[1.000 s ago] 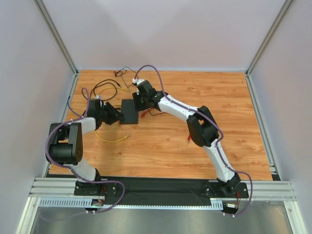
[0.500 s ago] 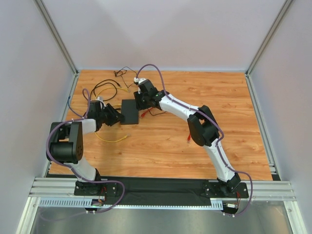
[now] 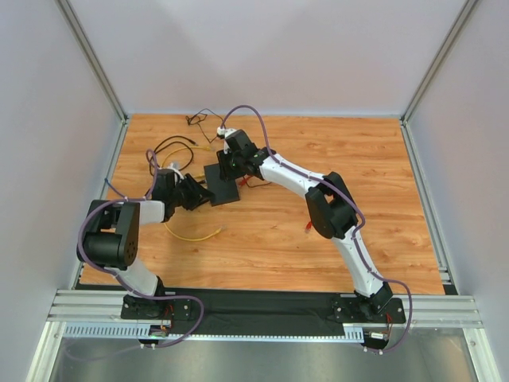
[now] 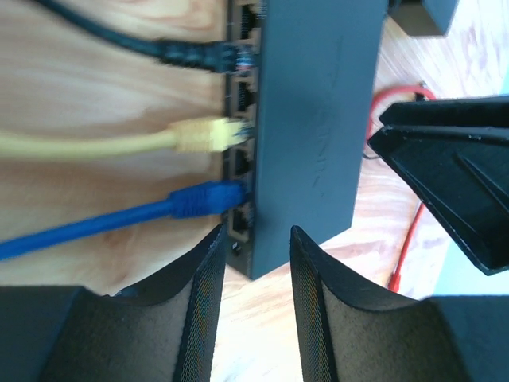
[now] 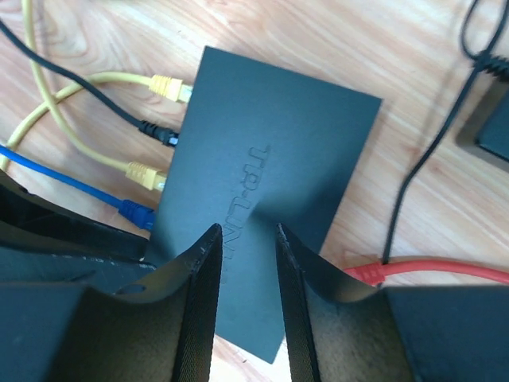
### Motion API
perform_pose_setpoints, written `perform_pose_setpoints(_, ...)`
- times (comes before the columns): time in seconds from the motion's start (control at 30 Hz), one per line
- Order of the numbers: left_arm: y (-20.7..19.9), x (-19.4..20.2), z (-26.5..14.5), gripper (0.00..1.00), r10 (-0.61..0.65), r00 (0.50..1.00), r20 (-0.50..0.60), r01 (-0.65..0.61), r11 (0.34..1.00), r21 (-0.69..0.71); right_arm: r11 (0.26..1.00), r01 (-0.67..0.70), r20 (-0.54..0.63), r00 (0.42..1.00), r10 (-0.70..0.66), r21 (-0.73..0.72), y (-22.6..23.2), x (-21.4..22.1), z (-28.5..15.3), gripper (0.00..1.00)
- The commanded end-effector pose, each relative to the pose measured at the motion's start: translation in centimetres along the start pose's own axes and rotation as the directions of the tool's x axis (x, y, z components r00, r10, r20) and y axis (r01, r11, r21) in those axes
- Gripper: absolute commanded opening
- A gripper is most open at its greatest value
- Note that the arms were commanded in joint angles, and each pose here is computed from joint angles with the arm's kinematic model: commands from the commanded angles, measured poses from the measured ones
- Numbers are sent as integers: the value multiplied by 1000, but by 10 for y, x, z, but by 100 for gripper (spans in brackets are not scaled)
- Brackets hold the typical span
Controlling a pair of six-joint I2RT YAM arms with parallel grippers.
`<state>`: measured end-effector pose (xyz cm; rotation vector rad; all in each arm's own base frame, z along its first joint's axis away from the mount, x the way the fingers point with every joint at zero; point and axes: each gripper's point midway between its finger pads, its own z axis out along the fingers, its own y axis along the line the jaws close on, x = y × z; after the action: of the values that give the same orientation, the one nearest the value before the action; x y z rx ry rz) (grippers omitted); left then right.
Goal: Pull the plug from the switch port
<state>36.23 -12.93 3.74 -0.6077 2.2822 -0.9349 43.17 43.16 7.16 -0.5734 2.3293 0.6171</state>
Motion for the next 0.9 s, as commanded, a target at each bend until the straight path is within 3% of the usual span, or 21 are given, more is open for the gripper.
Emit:
perform_pose_setpoints(0.0, -5, -16, -14, 45, -24, 995, 94, 27, 999, -27, 998, -11, 26, 1000, 12, -66, 18, -12, 0, 35)
perform_pose_setpoints(0.17, -8, -23, -28, 44, -98, 979, 179, 104, 994, -24, 997, -41, -15, 999, 40, -69, 18, 3, 8, 34)
perform_pose_setpoints(0.4, -18, -33, -33, 33, -299, 911, 285, 270, 953, 138, 997, -46, -51, 998, 43, -64, 16, 14, 12, 33)
perform_pose_setpoints(0.47, -8, -29, -34, 33, -373, 877, 303, 342, 927, 153, 997, -44, -57, 998, 40, -63, 15, 15, 13, 33)
perform_pose_setpoints(0.67, -9, -38, -37, 39, -471, 801, 370, 400, 880, 256, 998, -25, -72, 997, 21, -61, 15, 19, 11, 33)
perform_pose_setpoints(0.87, -3, -36, -23, 42, -528, 770, 359, 445, 847, 290, 998, -19, -74, 997, 15, -56, 12, 19, 11, 33)
